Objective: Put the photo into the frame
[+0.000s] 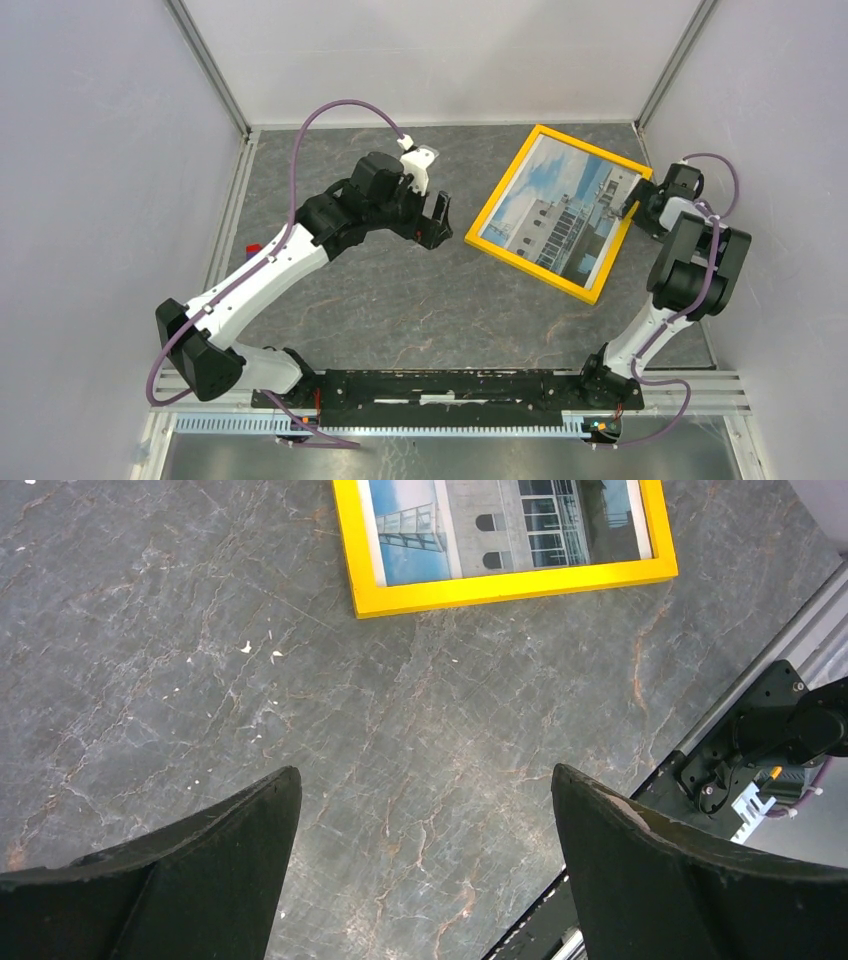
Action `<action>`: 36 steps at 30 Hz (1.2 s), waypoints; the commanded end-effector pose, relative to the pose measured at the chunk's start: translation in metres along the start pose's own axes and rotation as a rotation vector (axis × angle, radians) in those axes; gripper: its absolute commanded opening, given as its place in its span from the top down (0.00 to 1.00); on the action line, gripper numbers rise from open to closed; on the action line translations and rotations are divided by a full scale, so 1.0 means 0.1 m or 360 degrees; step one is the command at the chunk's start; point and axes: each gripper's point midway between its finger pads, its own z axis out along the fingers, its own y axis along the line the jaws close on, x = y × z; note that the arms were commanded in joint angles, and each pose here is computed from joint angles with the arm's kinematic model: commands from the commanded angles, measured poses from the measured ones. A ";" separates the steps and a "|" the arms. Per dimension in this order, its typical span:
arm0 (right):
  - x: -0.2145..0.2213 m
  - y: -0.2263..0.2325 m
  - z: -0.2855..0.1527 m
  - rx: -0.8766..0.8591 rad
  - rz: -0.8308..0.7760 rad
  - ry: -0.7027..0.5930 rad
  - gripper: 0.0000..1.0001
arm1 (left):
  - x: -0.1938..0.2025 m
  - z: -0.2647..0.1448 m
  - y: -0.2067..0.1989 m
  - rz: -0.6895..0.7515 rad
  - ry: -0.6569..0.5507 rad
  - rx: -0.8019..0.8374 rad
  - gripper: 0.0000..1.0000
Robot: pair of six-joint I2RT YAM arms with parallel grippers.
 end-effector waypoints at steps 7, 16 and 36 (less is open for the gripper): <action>-0.06 -0.37 -1.13 0.0517 -0.0351 -0.0131 0.02 | -0.21 -0.12 0.03 0.0010 -0.0192 -0.0002 0.00; 0.39 1.34 -2.07 -0.0389 -0.0765 -0.0454 0.02 | -0.49 -0.32 0.17 -0.0010 -0.0322 -0.0114 0.00; 0.45 1.88 -4.72 -0.1553 -0.0729 -0.1072 0.02 | -1.24 -3.07 -0.03 -0.0172 -0.1438 -0.0153 0.00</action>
